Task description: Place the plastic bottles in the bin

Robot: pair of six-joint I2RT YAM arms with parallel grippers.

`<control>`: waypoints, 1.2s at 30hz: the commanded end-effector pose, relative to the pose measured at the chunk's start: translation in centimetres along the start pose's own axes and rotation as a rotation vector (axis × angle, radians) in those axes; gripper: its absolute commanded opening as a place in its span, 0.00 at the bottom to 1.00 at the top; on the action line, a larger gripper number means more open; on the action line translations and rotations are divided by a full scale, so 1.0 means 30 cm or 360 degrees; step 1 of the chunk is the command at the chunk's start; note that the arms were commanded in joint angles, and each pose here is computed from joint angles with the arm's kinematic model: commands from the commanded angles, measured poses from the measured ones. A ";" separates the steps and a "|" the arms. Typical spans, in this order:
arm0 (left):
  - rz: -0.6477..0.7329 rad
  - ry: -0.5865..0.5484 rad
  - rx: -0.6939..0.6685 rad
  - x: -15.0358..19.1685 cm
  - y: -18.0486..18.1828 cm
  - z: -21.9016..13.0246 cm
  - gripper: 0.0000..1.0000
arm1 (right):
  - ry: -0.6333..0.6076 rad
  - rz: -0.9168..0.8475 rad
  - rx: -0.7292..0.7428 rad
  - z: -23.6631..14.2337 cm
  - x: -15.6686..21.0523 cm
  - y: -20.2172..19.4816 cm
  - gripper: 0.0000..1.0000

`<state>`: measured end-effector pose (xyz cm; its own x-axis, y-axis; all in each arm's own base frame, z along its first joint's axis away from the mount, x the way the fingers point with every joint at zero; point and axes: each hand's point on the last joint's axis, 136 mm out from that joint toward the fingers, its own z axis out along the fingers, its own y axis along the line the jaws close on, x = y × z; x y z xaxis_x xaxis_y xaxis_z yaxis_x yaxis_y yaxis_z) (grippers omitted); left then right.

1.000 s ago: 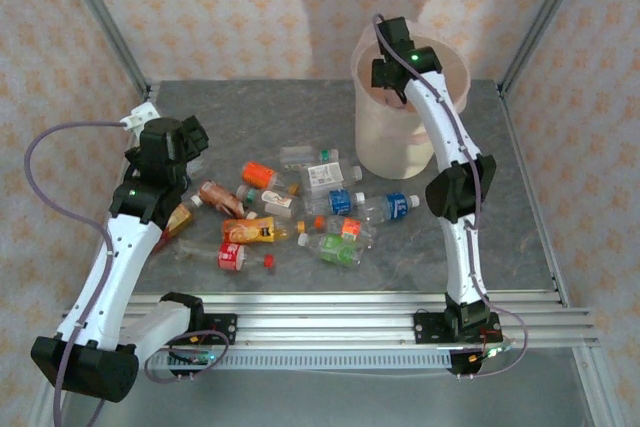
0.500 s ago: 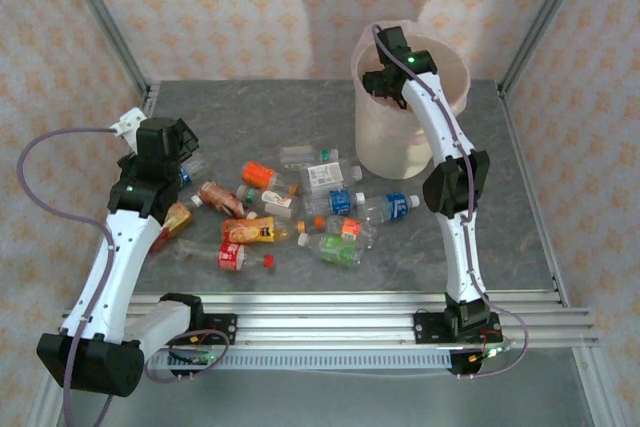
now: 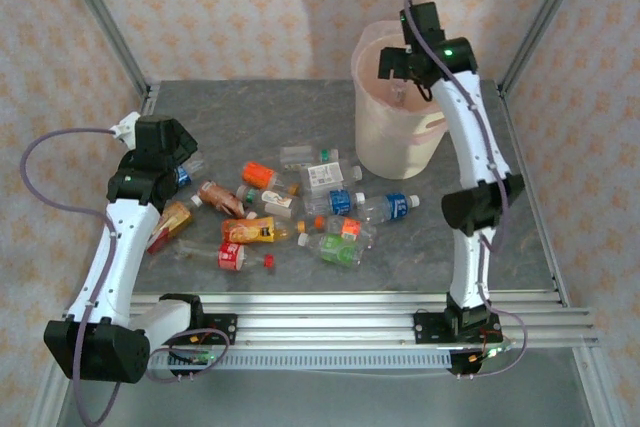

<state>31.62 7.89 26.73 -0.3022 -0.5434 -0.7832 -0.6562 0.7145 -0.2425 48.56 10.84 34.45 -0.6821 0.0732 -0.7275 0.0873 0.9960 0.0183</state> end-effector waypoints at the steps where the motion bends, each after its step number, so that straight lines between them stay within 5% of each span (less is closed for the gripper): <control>1: -0.0027 0.0064 0.0037 0.017 -0.005 -0.012 1.00 | -0.0049 0.0025 0.0032 -0.156 0.038 -0.025 0.99; 12: -0.0045 0.0096 0.0148 0.036 -0.041 -0.012 1.00 | -0.0285 -0.0059 -0.0228 -0.447 0.385 0.064 0.99; 25: -0.0191 0.0055 0.0312 0.015 -0.100 -0.020 1.00 | 0.0235 -0.0669 -0.0364 -0.350 0.968 0.344 0.99; 36: -0.0216 -0.0022 0.0320 -0.017 -0.084 -0.055 1.00 | 0.0601 -0.0950 -0.0510 -0.287 1.264 0.433 0.93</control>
<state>32.52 5.25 27.73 -0.2573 -0.6254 -0.7367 -0.5406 0.7251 -0.4267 18.84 26.49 14.06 -0.7555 -0.4954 -0.4288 -0.5087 0.8559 -0.0925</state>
